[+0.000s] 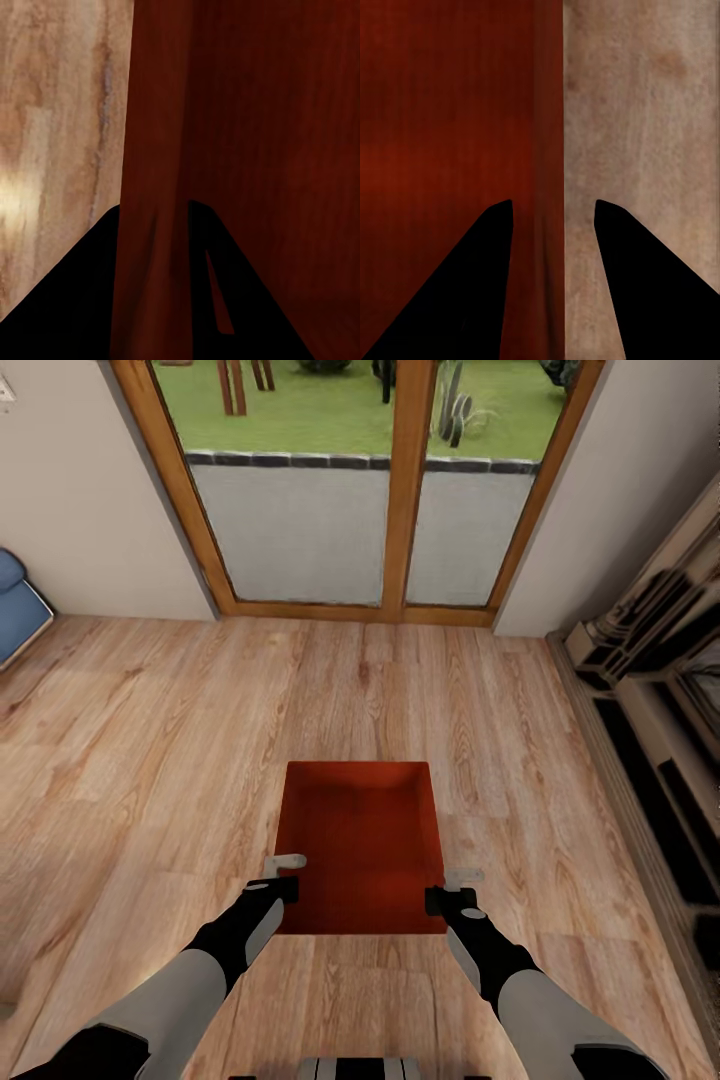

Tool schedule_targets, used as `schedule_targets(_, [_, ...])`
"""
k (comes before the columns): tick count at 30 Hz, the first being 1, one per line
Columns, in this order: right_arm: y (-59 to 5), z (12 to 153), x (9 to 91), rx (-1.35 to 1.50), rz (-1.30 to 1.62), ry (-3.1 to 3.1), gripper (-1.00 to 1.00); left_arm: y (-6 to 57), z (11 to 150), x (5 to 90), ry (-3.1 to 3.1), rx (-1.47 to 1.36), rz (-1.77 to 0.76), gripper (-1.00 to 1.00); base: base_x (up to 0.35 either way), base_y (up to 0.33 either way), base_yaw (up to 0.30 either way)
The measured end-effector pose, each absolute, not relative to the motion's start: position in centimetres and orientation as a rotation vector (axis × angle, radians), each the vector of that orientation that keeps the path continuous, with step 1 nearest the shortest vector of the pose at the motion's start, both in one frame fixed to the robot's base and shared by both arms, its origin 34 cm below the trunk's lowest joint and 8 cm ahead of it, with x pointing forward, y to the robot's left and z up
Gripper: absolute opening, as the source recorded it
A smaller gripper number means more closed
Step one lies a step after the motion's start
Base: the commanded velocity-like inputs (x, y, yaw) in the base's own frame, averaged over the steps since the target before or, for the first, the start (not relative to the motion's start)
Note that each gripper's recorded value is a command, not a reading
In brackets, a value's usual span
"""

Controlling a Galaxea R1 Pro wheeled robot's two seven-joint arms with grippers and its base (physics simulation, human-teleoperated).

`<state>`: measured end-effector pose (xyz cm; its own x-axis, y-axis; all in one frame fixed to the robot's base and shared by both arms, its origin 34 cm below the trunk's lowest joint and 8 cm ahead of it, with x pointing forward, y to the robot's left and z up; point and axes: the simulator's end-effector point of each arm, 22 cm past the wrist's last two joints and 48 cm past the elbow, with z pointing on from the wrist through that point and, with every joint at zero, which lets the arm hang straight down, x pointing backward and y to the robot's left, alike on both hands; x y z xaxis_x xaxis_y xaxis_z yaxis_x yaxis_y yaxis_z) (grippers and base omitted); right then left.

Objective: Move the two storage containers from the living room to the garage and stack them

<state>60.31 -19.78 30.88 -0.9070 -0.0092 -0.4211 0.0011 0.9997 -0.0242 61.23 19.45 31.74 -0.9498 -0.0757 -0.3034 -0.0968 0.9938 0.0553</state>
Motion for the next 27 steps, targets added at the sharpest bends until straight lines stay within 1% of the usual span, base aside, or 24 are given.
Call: schedule_targets(27, [-19.8,36.0,60.8,0.010,-0.030,2.699,-1.00,19.4,37.1,62.2,2.824,-0.105,0.104,-1.00,0.000,0.000,0.000])
